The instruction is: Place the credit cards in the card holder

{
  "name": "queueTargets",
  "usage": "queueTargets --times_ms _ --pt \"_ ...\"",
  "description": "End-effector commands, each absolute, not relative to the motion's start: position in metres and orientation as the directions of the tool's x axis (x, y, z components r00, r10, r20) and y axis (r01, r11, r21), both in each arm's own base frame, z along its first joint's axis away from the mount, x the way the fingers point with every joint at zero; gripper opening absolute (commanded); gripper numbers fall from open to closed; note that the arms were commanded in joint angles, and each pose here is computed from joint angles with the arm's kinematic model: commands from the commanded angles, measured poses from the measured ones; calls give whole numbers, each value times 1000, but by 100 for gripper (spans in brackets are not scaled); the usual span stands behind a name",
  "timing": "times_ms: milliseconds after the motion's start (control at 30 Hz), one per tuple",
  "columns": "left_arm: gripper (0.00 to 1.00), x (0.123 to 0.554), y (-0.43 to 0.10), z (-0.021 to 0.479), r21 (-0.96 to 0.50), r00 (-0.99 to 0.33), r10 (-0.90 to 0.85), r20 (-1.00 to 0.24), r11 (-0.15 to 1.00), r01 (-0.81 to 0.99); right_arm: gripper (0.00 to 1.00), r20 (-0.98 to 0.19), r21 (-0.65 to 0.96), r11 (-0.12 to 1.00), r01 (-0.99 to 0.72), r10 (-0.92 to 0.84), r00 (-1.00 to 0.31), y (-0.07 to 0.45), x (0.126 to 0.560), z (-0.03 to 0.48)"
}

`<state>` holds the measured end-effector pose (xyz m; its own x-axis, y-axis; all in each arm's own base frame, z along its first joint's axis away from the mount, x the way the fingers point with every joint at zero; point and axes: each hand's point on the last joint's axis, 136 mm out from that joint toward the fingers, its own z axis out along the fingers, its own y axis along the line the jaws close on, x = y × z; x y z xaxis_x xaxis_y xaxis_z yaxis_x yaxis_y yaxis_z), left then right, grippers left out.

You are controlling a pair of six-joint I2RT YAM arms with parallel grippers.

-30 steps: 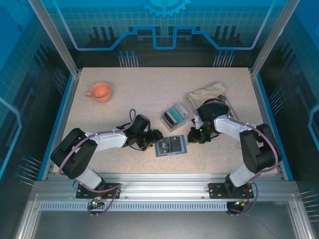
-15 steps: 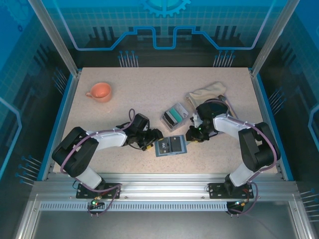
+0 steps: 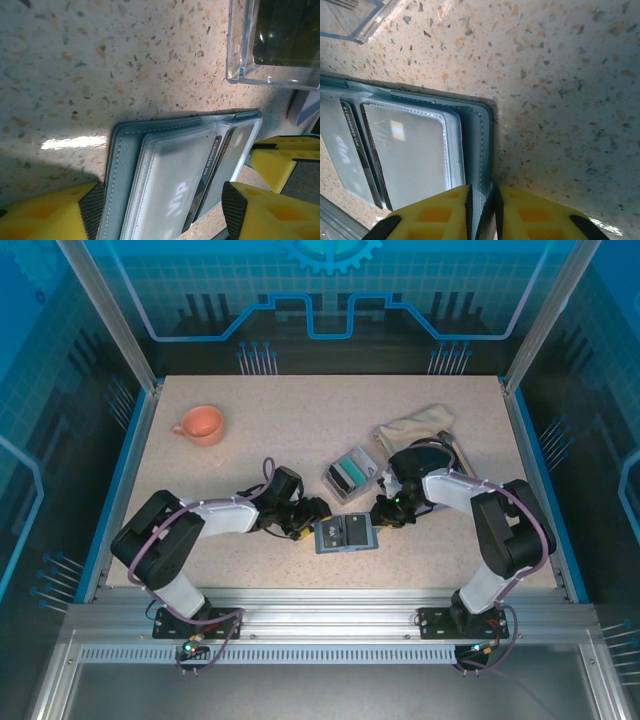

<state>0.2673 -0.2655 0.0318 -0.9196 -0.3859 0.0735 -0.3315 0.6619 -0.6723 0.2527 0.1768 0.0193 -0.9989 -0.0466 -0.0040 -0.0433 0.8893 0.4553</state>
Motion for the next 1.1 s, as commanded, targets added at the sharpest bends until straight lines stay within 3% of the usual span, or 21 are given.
queueTargets --times_ms 0,333,867,1067 --pt "65 272 -288 42 -732 -943 -326 59 629 -263 21 -5 483 874 -55 -60 -998 188 254 23" --pt "49 275 -297 67 -780 -953 -301 23 591 -206 18 6 481 875 -47 -57 -998 188 253 19" --pt "51 274 -356 112 -858 -983 -180 -23 509 -73 17 1 489 871 -44 -51 -999 190 254 20" --pt "51 276 -382 89 -843 -987 -159 30 526 -111 19 -16 468 884 -12 -5 -1000 179 255 21"
